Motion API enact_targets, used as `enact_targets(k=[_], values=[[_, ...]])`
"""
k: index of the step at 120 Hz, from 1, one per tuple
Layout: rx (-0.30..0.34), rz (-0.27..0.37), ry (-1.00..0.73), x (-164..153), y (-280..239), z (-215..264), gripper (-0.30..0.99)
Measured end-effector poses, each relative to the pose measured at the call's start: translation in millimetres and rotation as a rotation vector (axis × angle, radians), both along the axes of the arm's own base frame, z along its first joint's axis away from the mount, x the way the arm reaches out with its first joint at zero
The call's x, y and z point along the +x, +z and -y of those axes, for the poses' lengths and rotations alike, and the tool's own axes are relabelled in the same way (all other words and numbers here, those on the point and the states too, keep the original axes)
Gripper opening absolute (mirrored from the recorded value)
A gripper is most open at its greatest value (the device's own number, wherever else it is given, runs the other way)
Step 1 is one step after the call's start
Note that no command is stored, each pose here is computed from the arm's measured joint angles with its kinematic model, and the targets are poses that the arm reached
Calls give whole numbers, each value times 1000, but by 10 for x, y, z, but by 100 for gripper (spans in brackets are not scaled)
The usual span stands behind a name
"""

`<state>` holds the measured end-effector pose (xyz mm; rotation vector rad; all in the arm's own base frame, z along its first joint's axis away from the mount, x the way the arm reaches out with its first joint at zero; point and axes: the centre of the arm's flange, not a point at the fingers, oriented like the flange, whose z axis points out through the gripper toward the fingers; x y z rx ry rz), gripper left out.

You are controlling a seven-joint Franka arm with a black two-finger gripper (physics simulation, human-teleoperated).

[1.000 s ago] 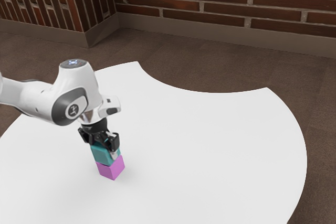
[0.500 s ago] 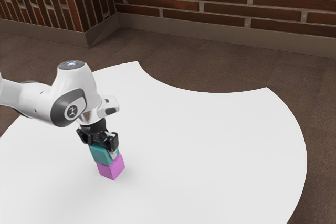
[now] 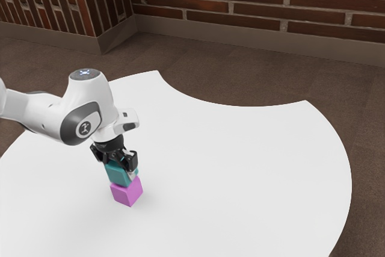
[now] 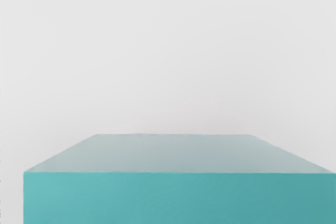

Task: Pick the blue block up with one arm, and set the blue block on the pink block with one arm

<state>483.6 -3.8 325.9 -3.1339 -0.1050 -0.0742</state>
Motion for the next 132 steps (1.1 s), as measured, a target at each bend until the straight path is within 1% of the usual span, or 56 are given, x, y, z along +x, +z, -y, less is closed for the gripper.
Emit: enact_targets(k=[18, 61, 69, 98, 104, 118, 132], values=[[6, 5, -23, -3, 25, 32, 34], [7, -26, -48, -79, 10, 69, 35], [5, -28, -49, -84, 13, 66, 44], [0, -32, -62, -88, 14, 71, 58], [0, -28, -64, -88, 37, 71, 60], [-4, 8, -59, -90, 212, 4, 63], [-9, 73, -62, -95, 538, -28, 65]])
